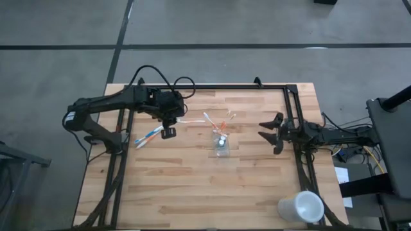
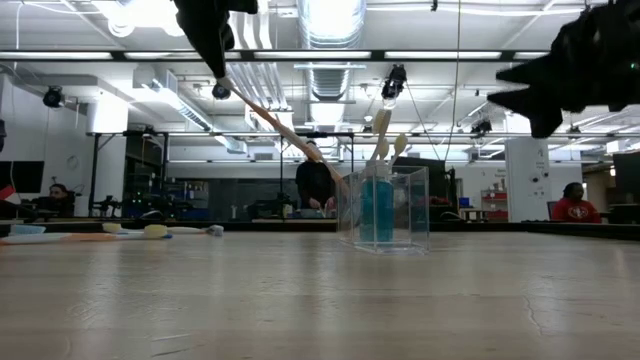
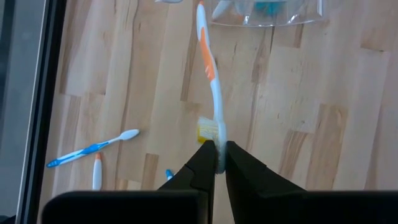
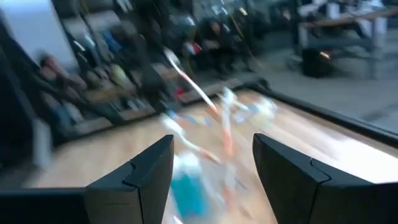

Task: Pick & Place toothbrushing station
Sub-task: Put the orange toothbrush into the transparent

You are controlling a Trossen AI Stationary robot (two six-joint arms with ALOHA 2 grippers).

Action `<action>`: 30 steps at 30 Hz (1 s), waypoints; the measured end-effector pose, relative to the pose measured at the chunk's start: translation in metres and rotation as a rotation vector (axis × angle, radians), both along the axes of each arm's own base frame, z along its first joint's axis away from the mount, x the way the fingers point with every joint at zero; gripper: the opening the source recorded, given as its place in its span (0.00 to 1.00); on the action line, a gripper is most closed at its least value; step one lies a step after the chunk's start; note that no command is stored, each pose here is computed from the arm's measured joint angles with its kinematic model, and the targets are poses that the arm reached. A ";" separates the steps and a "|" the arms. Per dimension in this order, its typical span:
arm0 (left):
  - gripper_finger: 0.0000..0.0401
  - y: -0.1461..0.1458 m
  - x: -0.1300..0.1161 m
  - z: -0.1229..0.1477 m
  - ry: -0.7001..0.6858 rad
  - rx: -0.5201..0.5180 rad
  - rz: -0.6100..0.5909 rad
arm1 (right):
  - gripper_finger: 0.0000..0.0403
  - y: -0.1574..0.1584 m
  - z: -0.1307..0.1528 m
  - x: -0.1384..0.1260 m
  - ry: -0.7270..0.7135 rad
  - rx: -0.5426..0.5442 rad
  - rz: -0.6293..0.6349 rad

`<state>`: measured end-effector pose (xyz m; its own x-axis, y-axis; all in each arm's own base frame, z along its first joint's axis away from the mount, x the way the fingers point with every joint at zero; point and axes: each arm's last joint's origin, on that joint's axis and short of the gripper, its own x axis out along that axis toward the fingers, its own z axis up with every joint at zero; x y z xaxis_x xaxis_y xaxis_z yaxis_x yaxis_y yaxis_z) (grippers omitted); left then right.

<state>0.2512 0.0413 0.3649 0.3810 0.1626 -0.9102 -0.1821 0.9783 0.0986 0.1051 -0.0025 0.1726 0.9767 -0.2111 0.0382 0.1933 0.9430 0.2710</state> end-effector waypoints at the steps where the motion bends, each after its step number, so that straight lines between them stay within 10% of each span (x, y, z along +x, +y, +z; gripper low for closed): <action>1: 0.07 0.000 0.000 0.000 0.000 0.001 -0.002 | 0.53 0.000 0.003 0.000 -0.030 0.015 0.009; 14: 0.07 0.000 0.000 0.000 0.001 0.007 -0.002 | 0.53 0.004 0.028 0.020 -0.109 -0.033 0.118; 24: 0.07 0.000 0.000 0.000 0.002 0.013 0.000 | 0.53 0.001 0.075 0.060 0.291 -0.056 0.192; 30: 0.07 0.000 0.000 0.000 0.002 0.014 0.000 | 0.53 0.001 0.055 0.077 0.422 0.021 0.302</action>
